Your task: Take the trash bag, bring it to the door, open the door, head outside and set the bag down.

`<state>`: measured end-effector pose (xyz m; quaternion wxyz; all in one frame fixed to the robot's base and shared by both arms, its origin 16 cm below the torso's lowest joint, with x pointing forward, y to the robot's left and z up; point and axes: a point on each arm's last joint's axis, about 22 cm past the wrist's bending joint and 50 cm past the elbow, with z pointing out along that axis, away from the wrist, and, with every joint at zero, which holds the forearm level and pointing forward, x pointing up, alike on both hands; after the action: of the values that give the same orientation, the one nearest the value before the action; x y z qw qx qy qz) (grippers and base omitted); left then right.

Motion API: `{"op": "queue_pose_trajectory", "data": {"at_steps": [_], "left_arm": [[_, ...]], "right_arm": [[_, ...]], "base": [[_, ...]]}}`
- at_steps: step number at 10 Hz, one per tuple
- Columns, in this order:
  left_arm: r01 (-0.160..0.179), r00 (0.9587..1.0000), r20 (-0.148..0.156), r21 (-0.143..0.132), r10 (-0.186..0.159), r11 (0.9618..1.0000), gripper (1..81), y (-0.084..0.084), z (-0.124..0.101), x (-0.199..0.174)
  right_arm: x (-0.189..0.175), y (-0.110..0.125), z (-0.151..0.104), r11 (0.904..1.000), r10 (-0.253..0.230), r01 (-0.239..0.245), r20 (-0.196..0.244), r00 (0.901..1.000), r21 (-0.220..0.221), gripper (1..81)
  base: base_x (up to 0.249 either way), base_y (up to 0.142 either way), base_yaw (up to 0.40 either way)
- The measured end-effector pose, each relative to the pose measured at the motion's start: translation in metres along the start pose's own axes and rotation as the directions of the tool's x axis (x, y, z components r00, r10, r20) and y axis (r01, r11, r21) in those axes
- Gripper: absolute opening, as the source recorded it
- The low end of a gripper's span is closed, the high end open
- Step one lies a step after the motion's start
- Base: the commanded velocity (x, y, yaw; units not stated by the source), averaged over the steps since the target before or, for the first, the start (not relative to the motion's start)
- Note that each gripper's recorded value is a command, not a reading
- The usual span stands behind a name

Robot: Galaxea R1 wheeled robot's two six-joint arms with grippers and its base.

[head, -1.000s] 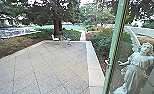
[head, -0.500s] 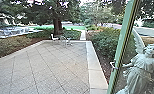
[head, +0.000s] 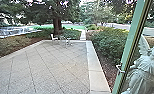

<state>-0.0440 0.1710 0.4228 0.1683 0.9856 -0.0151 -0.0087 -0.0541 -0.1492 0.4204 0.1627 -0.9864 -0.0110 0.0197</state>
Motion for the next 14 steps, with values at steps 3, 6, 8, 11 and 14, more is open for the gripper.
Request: {"op": "queue_pose_trajectory", "data": {"at_steps": [3,6,8,11,14], "left_arm": [[0.0,1.0,0.0,0.0,0.0,1.0,1.0,0.0,0.0,0.0],[0.0,1.0,0.001,0.0,0.0,1.0,1.0,0.0,0.0,-0.001],[-0.003,1.0,-0.008,0.0,0.003,1.0,1.0,0.0,0.0,0.009],[0.001,1.0,-0.001,0.001,0.0,1.0,1.0,0.0,0.0,0.002],[-0.003,0.9999,-0.011,0.001,0.003,1.0,1.0,-0.001,0.0,0.011]], "right_arm": [[0.0,0.0,0.0,1.0,0.0,0.0,-0.001,1.0,0.0,81.1],[-0.001,-0.001,0.0,1.0,0.0,0.0,0.001,1.0,0.002,81.1],[0.012,-0.001,0.0,1.0,-0.004,0.004,-0.009,0.9999,0.003,81.1],[0.0,-0.001,0.0,1.0,-0.001,0.001,0.015,0.9999,0.001,81.1],[0.012,0.0,0.0,1.0,-0.003,0.003,-0.002,1.0,0.001,81.1]], "base": [[0.143,0.0,0.0],[0.143,0.0,0.0],[0.145,0.0,0.0],[0.152,0.0,0.0],[0.157,0.0,0.0]]}}
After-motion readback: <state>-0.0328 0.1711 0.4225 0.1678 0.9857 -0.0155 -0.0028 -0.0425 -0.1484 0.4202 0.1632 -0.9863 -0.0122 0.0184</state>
